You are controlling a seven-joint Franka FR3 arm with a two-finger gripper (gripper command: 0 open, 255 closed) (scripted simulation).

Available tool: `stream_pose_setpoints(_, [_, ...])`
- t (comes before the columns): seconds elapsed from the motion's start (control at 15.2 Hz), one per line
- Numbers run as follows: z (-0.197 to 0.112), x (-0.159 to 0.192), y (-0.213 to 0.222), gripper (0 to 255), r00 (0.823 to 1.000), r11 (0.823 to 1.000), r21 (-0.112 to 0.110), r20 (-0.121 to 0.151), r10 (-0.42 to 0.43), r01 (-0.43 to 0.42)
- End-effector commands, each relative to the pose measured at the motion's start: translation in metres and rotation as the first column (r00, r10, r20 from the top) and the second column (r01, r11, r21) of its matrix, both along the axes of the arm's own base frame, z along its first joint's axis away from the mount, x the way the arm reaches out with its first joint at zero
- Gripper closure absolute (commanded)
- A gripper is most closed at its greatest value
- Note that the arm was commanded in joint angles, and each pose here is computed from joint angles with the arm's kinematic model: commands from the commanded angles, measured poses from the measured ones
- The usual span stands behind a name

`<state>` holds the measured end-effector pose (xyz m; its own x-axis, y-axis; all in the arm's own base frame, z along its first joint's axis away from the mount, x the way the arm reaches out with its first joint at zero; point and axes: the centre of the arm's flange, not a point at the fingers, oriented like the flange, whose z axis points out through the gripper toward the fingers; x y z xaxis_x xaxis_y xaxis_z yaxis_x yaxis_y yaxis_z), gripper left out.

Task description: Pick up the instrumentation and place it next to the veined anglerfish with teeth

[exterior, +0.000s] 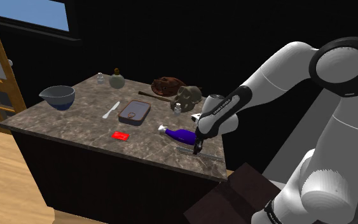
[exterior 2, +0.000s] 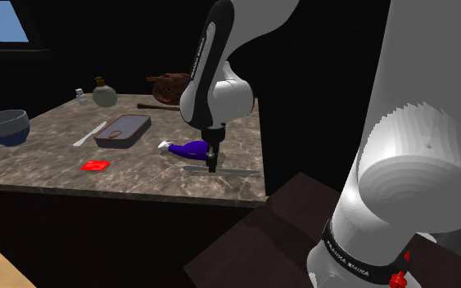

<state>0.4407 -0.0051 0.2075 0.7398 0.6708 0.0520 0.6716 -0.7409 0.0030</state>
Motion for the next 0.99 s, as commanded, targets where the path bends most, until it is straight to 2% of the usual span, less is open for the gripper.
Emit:
stream_pose_setpoints(0.0, [0.0,0.0,0.0,255,1.0,1.0,0.0,0.0,0.0,0.0])
stream_pose_setpoints(0.46, [0.0,0.0,0.0,255,1.0,1.0,0.0,0.0,0.0,0.0])
stream_pose_setpoints(0.92, [0.037,0.0,0.0,255,1.0,1.0,0.0,0.0,0.0,0.0])
